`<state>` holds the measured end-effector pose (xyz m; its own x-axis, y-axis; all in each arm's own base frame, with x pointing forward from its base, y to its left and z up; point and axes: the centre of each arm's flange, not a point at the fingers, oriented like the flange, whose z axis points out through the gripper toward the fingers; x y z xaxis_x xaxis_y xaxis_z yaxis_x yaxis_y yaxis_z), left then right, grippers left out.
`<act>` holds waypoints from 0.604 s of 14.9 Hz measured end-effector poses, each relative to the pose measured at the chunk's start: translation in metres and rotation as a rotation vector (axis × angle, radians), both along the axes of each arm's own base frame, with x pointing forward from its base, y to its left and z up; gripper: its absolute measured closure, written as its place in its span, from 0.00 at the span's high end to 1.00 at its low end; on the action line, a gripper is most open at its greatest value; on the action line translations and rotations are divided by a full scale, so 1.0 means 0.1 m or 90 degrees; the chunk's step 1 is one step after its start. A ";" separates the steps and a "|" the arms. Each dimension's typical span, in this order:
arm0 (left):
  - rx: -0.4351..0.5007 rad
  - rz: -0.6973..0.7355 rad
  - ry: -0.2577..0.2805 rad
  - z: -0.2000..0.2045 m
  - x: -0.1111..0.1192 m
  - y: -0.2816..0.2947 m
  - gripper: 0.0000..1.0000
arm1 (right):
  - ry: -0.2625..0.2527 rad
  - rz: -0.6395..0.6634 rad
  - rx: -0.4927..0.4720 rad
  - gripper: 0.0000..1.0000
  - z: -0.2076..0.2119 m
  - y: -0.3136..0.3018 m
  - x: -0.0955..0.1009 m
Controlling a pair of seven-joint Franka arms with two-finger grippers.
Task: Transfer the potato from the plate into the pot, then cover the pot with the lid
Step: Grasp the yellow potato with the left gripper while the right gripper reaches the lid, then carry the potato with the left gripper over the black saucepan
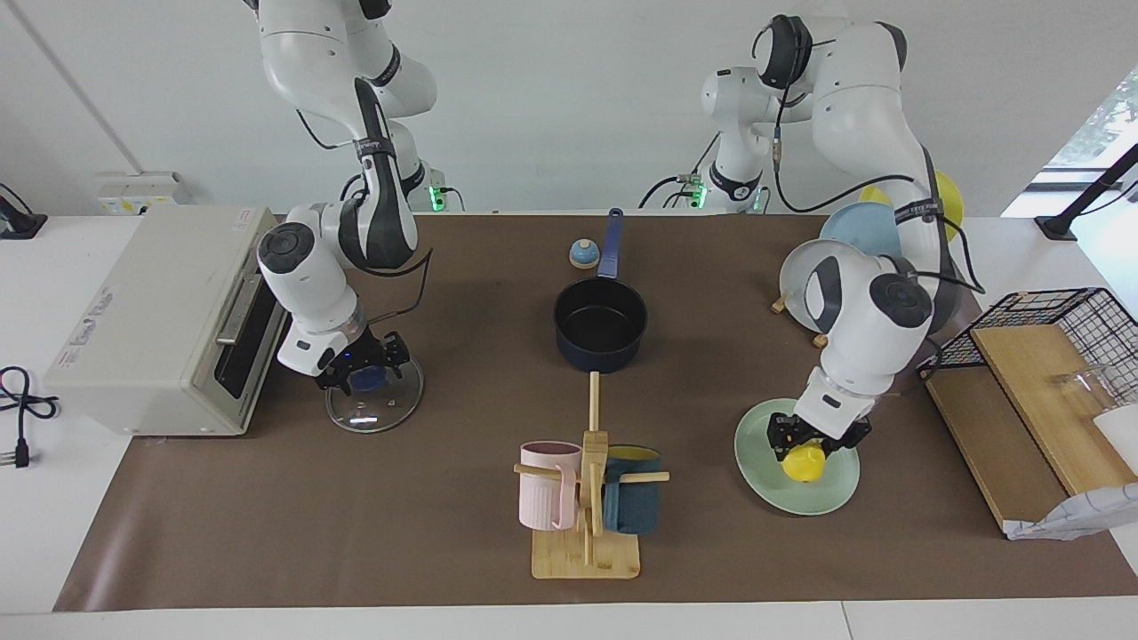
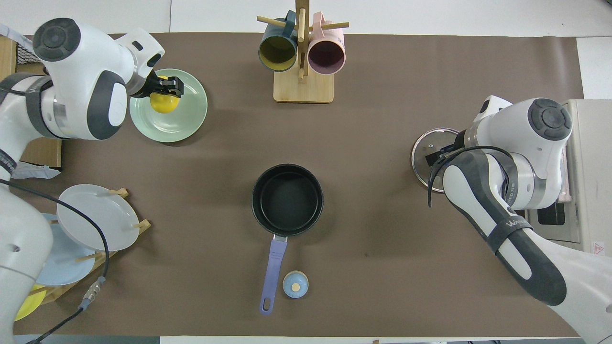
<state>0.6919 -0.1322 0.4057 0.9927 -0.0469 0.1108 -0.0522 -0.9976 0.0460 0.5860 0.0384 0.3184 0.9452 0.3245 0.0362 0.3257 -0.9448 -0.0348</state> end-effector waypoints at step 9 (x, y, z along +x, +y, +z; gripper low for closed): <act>-0.032 0.132 0.072 1.29 -1.78 -1.61 0.67 | 0.010 0.007 -0.009 0.63 -0.04 -0.02 -0.03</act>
